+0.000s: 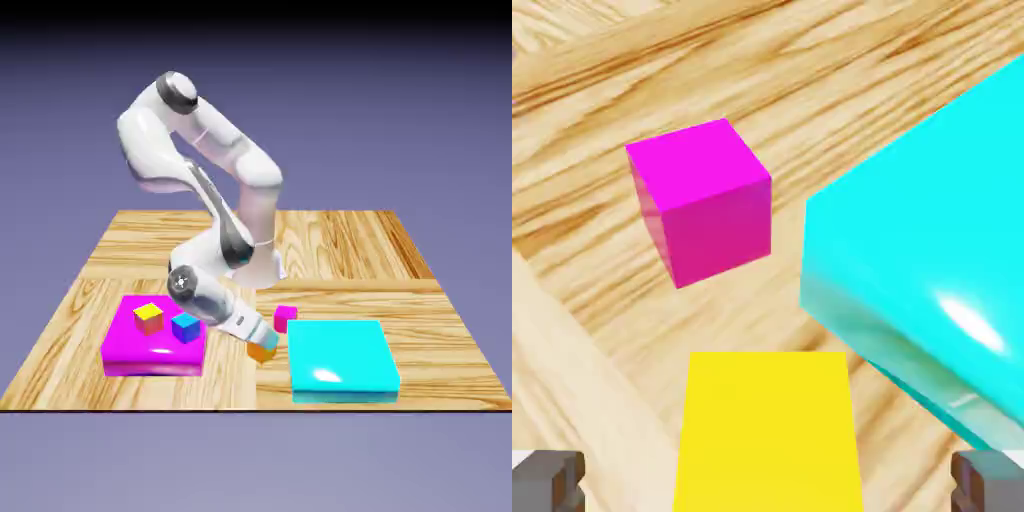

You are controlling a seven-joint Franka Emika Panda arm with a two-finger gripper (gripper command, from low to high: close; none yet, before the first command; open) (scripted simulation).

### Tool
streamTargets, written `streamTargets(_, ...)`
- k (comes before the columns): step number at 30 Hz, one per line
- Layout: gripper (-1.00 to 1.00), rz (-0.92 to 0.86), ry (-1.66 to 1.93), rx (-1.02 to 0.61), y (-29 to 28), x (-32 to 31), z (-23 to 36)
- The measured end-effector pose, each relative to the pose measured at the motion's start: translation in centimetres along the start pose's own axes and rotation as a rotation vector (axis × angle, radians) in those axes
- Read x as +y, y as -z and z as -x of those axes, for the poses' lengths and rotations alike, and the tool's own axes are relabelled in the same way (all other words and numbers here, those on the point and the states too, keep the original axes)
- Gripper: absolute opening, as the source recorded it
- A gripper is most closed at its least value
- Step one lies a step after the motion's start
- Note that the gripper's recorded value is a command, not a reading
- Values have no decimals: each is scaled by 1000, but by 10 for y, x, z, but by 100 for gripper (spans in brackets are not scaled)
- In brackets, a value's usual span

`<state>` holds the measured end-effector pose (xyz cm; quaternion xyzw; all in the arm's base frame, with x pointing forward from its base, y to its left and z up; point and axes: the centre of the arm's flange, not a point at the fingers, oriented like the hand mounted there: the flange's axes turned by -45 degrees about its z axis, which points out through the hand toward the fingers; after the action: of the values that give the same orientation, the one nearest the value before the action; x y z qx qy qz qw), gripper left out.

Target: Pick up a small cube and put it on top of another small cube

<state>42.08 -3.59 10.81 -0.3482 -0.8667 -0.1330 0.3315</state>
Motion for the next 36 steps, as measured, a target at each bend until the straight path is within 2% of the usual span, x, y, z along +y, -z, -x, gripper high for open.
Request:
streamTargets(1, -100, 0, 1, 1, -10, 0, 1)
streamTargets(3, -100, -1, 1, 0, -10, 0, 1)
streamTargets(7, -100, 9, 3, -1, 58, -1, -17)
streamTargets(15, -100, 136, 11, -20, 88, -9, -86)
streamTargets(25, -100, 182, -81, -22, 55, -32, -134)
streamTargets(31, -100, 172, -194, 0, 9, -58, -143)
streamTargets(36, -100, 160, -196, 22, -11, -53, -140)
